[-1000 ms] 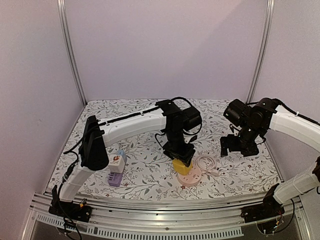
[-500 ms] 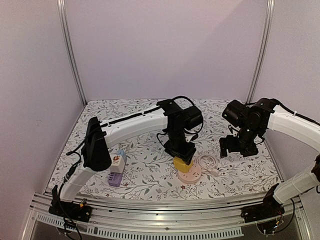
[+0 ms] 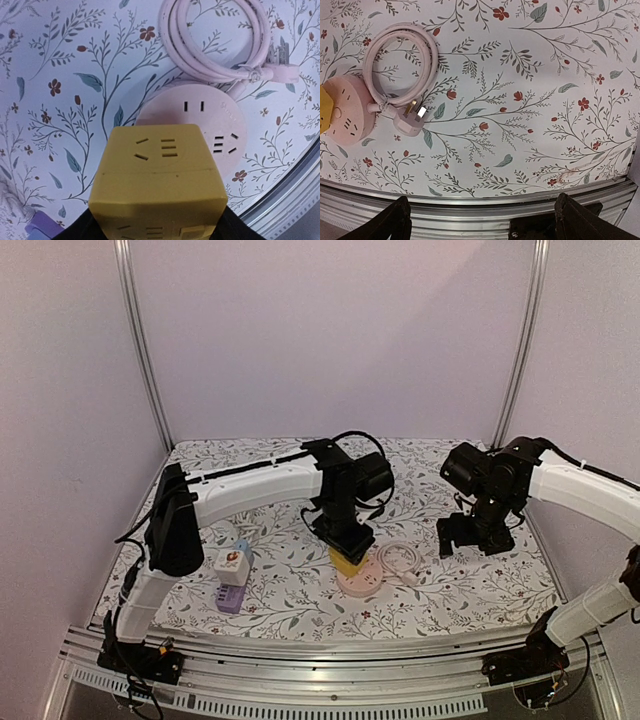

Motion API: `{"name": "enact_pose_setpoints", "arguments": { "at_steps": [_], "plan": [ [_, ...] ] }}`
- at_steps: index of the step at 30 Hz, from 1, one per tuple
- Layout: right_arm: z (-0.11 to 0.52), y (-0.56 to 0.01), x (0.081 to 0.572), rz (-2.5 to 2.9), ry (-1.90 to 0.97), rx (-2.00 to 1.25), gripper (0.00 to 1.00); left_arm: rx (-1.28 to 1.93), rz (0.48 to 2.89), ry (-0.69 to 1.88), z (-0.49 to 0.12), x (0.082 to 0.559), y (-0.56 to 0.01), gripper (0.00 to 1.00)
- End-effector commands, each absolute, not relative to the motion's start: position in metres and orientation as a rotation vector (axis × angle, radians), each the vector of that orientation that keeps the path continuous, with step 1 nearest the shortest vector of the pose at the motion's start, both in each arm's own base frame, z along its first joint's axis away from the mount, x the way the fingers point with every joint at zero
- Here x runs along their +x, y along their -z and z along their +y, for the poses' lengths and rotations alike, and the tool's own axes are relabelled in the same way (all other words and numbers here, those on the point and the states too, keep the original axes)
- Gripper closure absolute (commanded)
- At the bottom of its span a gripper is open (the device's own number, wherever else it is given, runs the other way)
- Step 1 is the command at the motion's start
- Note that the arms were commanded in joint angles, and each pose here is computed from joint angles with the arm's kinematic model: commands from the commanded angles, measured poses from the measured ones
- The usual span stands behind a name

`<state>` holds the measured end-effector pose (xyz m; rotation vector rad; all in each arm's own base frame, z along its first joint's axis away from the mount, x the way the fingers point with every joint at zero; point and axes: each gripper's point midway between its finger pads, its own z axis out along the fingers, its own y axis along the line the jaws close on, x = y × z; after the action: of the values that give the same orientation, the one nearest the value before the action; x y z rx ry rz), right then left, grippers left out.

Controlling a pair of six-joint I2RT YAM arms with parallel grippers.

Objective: Insert the plug

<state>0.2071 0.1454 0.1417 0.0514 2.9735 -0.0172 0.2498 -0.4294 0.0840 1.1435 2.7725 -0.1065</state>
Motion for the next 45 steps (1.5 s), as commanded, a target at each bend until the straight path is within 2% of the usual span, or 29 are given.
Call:
{"name": "enact_pose_setpoints", "arguments": {
  "at_steps": [1,7,14,25,33,45],
  "plan": [
    [0.148,-0.140,0.211,2.986,0.021,0.046,0.01,1.229,3.002,-0.175,-0.348,0.232,-0.068,1.00],
    [0.157,-0.138,0.215,3.005,0.004,0.024,0.01,1.200,3.044,-0.162,-0.332,0.234,-0.073,1.00],
    [0.171,-0.140,0.226,3.016,-0.027,-0.010,0.01,1.285,3.094,-0.182,-0.317,0.229,-0.051,1.00],
    [0.178,-0.135,0.231,3.044,-0.022,-0.022,0.01,1.257,3.085,-0.136,-0.336,0.251,-0.036,1.00],
    [0.186,-0.133,0.239,3.057,-0.023,-0.041,0.01,1.270,3.098,-0.204,-0.335,0.255,-0.016,1.00],
    [0.208,-0.125,0.264,3.030,-0.059,-0.083,0.01,1.248,3.155,-0.242,-0.325,0.240,-0.012,1.00]
  ]
}}
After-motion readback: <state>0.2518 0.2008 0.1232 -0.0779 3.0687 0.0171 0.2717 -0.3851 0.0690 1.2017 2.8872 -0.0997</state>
